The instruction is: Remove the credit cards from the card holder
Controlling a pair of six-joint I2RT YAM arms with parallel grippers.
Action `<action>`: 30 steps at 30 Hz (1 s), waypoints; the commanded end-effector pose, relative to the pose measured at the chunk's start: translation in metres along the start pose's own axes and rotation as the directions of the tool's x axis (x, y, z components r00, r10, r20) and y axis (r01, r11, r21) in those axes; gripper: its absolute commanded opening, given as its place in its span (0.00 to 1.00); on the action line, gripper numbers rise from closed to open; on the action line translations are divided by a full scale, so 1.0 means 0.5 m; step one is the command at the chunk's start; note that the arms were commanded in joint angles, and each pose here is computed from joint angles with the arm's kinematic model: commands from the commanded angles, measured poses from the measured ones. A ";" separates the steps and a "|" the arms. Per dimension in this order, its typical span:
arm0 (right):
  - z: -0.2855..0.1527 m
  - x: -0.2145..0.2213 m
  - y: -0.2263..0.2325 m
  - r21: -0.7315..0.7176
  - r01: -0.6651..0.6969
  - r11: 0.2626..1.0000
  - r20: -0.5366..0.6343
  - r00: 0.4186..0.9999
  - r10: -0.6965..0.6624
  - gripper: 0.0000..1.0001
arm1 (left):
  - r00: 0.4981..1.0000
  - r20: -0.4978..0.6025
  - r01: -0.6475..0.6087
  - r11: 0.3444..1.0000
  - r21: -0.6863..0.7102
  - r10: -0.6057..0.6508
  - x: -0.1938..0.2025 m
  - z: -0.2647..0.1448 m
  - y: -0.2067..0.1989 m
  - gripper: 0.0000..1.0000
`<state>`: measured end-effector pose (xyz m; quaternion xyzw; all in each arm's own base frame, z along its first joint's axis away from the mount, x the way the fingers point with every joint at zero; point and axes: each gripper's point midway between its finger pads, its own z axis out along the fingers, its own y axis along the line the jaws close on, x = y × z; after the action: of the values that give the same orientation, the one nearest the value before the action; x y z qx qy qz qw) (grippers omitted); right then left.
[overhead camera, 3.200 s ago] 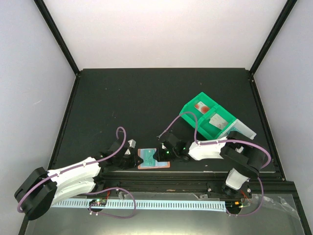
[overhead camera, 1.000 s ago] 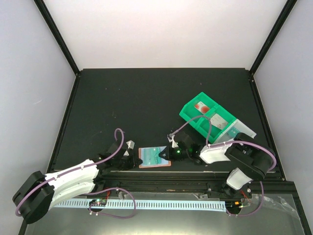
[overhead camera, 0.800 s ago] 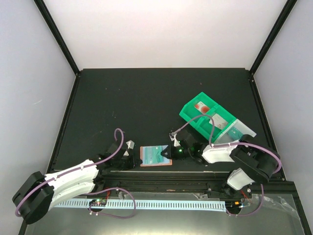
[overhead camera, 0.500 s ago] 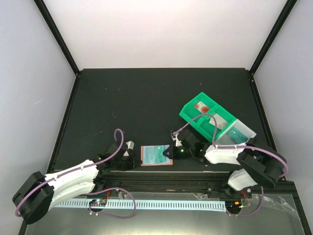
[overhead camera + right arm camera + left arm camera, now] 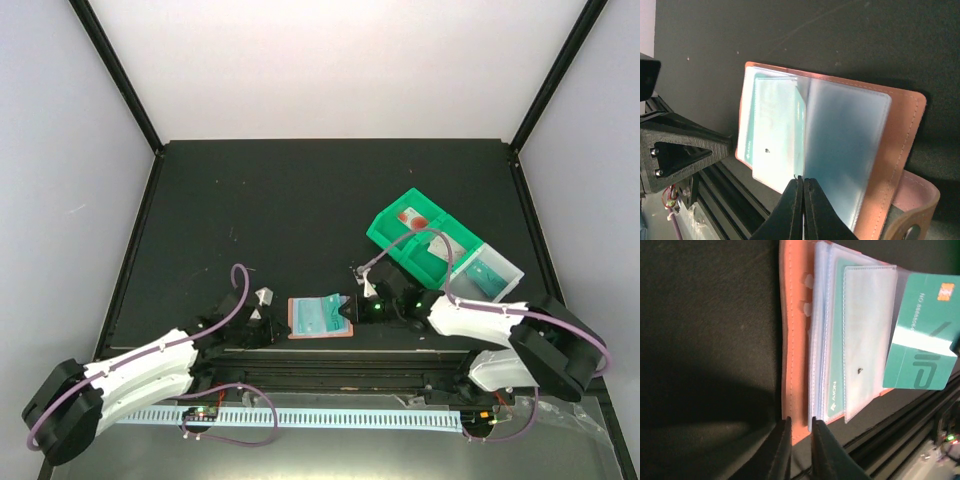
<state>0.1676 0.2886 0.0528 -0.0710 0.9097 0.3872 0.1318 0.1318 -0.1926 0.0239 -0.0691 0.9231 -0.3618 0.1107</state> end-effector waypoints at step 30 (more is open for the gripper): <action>-0.189 0.032 0.299 -0.536 0.423 0.731 -0.021 0.858 -0.513 0.01 | 0.882 0.241 -0.472 0.760 0.446 0.406 -0.014 -0.237 -0.308 0.72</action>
<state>0.1126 0.3176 0.1896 -0.3354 0.7794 0.5137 0.1273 0.1283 -0.2172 0.1956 0.1125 0.8162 -0.5002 0.2663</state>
